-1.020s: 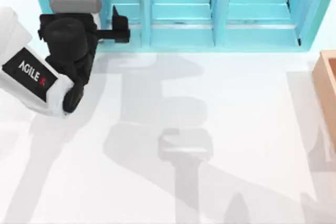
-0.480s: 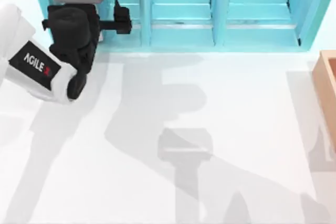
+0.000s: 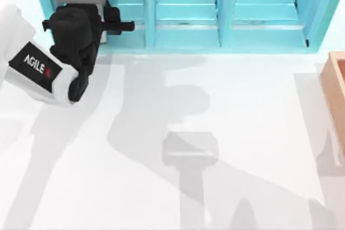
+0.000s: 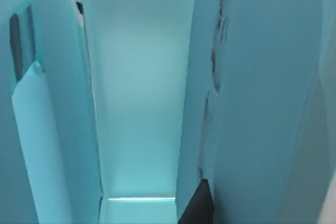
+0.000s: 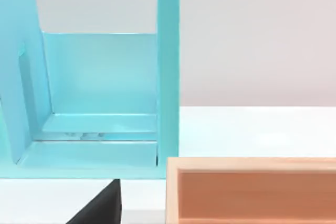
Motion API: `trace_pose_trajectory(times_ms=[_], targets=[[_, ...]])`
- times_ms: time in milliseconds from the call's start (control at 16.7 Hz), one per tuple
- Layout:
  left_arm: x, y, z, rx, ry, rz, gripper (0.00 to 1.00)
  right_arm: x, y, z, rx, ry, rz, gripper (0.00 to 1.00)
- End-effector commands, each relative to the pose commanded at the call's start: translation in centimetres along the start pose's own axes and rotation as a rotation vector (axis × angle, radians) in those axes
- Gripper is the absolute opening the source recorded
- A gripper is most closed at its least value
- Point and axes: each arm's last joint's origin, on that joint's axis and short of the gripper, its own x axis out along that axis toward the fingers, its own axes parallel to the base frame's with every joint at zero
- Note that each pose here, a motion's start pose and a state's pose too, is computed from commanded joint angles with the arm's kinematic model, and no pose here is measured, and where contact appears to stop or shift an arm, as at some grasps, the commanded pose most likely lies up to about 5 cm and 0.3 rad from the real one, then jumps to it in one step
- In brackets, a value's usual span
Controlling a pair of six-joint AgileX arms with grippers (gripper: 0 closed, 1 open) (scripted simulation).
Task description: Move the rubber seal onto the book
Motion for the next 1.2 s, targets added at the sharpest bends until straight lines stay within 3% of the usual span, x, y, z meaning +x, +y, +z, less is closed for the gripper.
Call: trace_pose_trajectory(times_ms=[240, 300, 900, 1200], targets=[[0.0, 0.0, 0.0, 0.0, 0.0, 0.0, 0.02, 0.0, 0.0, 0.0, 0.0, 0.0, 0.0, 1.0], [0.0, 0.0, 0.0, 0.0, 0.0, 0.0, 0.0, 0.0, 0.0, 0.0, 0.0, 0.0, 0.0, 1.0], [-0.2, -0.4, 0.4, 0.002, 0.001, -0.007, 0.0, 0.0, 0.0, 0.0, 0.0, 0.0, 0.0, 1.0], [-3.2, -1.6, 5.3, 0.005, 0.015, -0.017, 0.0, 0.0, 0.0, 0.0, 0.0, 0.0, 0.0, 1.0]])
